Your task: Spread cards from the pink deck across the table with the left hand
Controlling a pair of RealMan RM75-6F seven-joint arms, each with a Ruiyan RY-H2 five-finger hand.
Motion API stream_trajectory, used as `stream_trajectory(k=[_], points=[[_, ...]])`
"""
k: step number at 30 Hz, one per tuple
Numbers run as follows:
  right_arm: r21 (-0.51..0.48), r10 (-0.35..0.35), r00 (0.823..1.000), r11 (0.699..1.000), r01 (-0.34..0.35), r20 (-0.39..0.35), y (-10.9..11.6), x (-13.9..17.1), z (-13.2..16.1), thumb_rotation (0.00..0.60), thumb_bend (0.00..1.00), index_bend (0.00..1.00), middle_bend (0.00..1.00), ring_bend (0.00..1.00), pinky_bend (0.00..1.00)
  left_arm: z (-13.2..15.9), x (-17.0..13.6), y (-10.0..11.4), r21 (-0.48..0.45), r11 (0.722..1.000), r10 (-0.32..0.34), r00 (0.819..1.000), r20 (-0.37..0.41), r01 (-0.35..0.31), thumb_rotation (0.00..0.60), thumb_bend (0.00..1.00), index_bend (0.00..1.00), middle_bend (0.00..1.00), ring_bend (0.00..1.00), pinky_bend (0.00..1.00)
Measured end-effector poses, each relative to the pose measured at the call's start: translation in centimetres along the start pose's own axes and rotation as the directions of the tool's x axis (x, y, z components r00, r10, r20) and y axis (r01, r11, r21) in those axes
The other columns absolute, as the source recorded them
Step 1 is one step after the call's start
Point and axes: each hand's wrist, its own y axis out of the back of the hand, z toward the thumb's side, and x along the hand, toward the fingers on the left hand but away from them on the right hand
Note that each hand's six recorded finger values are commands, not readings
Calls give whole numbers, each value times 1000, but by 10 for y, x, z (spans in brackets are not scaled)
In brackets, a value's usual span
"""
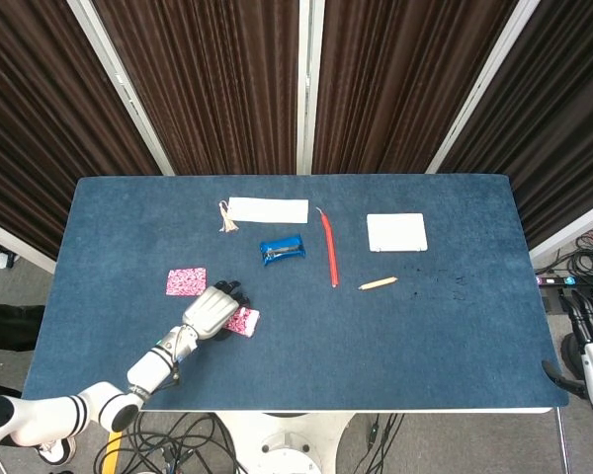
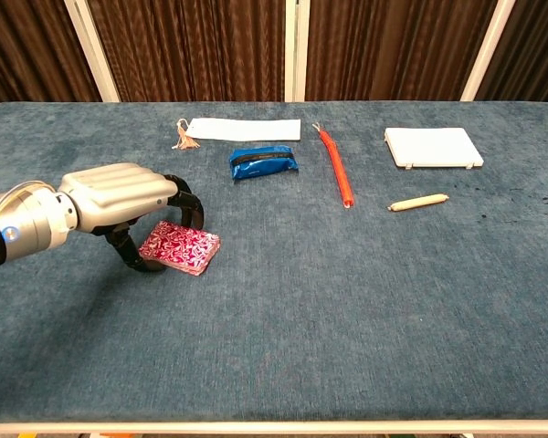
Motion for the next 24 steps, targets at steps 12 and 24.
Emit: stream_trajectory(k=[12,24], points=[[2,9,1000,1000,-9,8,-2,-1,-2,600,104,0,0,0,0,-2,1,0,-10,1000,2,1000,-6,-2,600,227,328,339,132,224],[2,8,1000,1000,-8,14,-3,0,-4,600,104,0,0,0,0,0,1,-1,-29,1000,11,1000,-1,-11,600,240,360,371,143,225]])
